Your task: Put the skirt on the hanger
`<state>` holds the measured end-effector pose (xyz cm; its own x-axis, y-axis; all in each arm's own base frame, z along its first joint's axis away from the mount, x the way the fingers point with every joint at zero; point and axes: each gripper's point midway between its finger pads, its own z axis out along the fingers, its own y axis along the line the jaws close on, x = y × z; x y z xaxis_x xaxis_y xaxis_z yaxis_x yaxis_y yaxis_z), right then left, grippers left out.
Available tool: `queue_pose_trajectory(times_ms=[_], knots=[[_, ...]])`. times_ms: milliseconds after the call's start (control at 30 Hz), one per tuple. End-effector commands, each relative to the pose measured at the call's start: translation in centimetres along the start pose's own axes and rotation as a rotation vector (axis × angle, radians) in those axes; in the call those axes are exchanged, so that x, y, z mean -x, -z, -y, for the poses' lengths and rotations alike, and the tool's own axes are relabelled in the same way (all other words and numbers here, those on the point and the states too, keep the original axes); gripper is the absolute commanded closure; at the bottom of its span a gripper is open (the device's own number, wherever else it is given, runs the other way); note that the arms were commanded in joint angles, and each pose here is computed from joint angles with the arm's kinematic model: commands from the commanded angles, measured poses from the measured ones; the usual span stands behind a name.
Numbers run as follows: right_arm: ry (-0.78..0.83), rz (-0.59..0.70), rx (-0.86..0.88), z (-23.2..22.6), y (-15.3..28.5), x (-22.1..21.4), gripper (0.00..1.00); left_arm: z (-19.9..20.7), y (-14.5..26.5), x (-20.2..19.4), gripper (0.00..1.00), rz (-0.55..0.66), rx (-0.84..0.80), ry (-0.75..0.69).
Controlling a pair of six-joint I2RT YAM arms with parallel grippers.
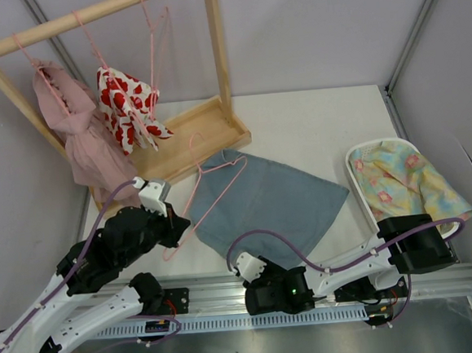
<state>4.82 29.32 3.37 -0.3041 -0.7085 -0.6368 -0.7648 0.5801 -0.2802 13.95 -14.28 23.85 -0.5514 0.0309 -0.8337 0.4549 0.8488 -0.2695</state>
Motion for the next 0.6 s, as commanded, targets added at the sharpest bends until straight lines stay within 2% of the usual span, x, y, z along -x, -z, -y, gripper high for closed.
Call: queue_pose_trajectory(times_ms=[0,33,100,133,233,367,500,567], knots=[[-0.011,0.014,-0.008,0.2,-0.2,0.2,0.56,0.6,-0.3,1.2,1.0,0.048,-0.018,0.0],[-0.013,0.009,-0.009,0.2,-0.3,0.1,0.63,0.5,-0.3,1.2,1.0,0.048,-0.018,0.0],[-0.021,0.004,-0.017,0.5,-0.5,0.1,0.7,0.6,-0.3,1.2,1.0,0.047,-0.019,0.0],[-0.024,0.003,-0.023,0.7,-0.5,0.1,0.82,0.5,-0.2,1.2,1.0,0.05,-0.019,0.002],[-0.07,0.025,-0.05,1.6,0.1,1.1,1.0,0.5,0.0,1.4,1.0,0.063,-0.024,0.012],[-0.229,0.097,-0.03,3.7,1.7,3.7,1.0,0.6,0.2,1.5,1.0,0.071,-0.027,0.015],[-0.477,0.182,-0.023,8.8,2.7,6.1,1.0,0.8,0.6,2.3,1.0,0.082,-0.035,0.003],[-0.537,0.208,0.002,10.6,3.1,6.6,1.0,0.9,1.2,3.3,1.0,0.098,-0.033,-0.008]])
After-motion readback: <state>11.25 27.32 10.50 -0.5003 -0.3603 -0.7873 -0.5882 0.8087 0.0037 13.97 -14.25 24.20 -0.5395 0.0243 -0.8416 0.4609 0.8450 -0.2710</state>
